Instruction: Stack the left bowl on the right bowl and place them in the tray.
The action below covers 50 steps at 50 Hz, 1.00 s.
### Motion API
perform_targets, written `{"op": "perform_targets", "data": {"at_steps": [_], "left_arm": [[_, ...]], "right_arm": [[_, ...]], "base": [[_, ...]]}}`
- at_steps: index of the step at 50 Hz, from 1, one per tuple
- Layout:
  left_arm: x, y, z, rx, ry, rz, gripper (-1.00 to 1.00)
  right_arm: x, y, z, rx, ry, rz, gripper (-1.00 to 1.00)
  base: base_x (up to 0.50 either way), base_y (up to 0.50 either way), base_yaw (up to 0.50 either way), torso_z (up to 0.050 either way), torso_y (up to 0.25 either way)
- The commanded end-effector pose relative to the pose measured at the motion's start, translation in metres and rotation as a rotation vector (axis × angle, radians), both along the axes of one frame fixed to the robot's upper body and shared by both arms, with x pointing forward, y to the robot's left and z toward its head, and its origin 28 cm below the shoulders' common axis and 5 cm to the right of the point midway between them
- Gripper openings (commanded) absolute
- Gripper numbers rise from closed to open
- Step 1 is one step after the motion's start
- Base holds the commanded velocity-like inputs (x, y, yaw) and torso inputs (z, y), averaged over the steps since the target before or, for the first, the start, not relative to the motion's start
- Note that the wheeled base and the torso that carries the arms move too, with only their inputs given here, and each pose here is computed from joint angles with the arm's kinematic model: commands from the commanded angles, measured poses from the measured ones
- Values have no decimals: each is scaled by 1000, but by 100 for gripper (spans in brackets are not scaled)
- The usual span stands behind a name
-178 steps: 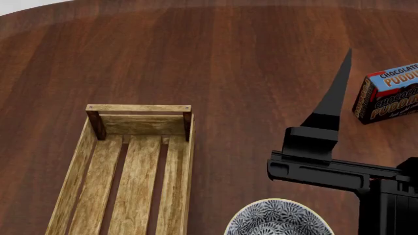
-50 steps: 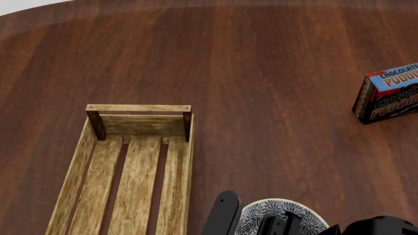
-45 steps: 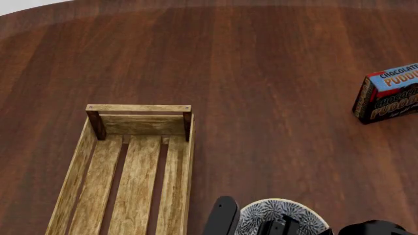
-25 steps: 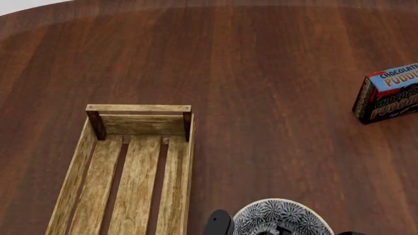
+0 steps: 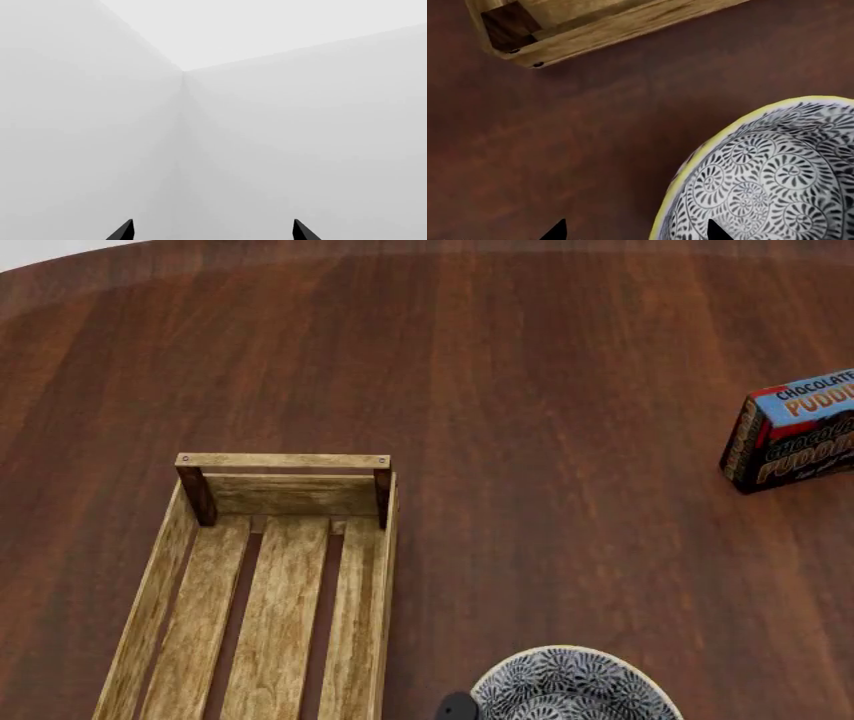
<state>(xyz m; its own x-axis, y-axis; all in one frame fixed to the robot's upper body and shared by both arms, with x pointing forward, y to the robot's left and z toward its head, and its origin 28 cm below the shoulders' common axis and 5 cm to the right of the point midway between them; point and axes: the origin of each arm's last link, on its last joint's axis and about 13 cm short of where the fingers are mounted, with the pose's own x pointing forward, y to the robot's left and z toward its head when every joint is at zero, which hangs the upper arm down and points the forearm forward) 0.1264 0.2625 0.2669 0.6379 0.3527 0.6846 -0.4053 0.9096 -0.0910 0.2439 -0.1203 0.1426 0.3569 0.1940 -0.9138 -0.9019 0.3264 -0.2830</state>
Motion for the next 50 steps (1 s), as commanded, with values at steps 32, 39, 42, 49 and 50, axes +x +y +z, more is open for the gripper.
{"op": "perform_targets", "data": {"at_steps": [32,39,42,49,50], "left_arm": [[0,0,1,0,-5,1,100],[0,0,1,-1,-6,0,100],[0,0,1,-1,-6,0,100],[0,0,2,-5,-9,-2,100],[0,0,2,-6,-9,-2,100]], "right_arm": [[5,-3,-16,-33,27,-41,-100],[4,-5,-9,-36,-2,-40,-100],[1,-4,-2,-31,-15,-27,-100],[1,-5,14,-27,-69,-26,-100],[1,-5,16,-27,-74,-26,-100]], "base": [[0,0,0,0,0],[2,0,0,0,0],[0,0,0,0,0],[0,0,0,0,0],[0,0,0,0,0]]}}
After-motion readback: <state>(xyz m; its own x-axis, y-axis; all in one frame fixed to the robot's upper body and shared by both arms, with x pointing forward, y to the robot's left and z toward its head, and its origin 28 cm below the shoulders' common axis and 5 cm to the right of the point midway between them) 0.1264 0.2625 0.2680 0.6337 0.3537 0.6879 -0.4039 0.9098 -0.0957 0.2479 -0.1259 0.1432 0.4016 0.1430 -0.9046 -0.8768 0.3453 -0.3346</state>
